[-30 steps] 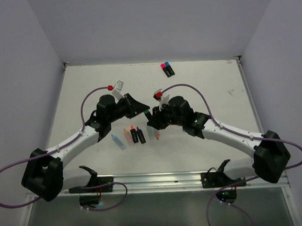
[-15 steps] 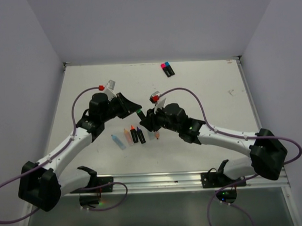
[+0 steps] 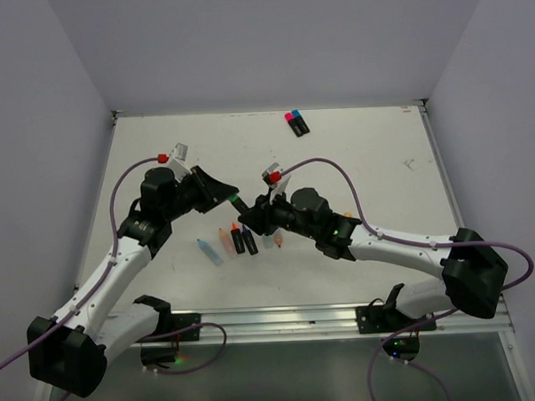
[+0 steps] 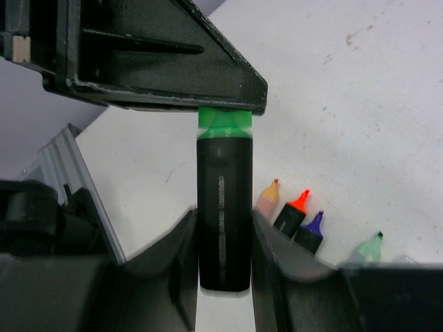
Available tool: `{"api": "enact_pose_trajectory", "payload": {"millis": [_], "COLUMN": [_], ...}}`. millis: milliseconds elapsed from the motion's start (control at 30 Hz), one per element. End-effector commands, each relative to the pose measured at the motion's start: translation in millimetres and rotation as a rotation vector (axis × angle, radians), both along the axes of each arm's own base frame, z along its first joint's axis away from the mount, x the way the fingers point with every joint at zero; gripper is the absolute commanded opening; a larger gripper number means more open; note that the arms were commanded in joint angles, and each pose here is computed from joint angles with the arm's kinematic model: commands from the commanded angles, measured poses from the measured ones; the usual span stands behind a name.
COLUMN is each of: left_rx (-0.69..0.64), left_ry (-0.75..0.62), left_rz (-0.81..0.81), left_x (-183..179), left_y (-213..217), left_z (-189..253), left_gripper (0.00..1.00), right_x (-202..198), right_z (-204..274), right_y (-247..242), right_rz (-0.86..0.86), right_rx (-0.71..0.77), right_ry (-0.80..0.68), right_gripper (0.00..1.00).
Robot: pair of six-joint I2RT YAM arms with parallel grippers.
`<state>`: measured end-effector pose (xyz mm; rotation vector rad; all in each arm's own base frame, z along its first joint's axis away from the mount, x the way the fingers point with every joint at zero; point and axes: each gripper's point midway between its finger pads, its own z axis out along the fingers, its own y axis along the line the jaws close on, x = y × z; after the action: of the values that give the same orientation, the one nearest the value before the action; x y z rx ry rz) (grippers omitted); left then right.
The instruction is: Open the pen caps
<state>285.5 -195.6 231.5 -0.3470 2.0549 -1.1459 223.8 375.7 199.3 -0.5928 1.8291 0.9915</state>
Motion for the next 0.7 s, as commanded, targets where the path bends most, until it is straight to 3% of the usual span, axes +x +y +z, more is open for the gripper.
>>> {"api": "enact_pose_trajectory", "payload": {"millis": [0,267,467,600,667], "left_rx": [0.203,0.159,0.158,0.183,0.185], "left_ry": [-0.246,-0.236,-0.281,-0.278,-0.277], "left_rz": [0.561,0.550,0.492,0.444,0.413], "left_x": [79.5,87.1,77.7,65.3,59.8], "left_y": [124.7,125.0,117.6,113.4,109.2], "left_z": [43.9,47.2,52.2,47.3,43.0], "left_gripper": [0.00,0.00,0.00,0.00,0.00], "right_x": [-52.7,-63.3,-31.7,-14.9,-8.4], "right_z": [-81.3,-84.2,-86.3,-108.6,-104.2], "right_y": [-30.4,-34.7,-54.2,-53.6,-42.8], "right_rz": [0.103,0.098,-0.099,-0.160,-0.159], "right_rx": [-0.239,-0.237,-0.341,-0.478,-0.469], "right_ry": [0.211,0.215,0.184,0.204,0.202], "right_gripper": [0.00,0.00,0.00,0.00,0.00]}}
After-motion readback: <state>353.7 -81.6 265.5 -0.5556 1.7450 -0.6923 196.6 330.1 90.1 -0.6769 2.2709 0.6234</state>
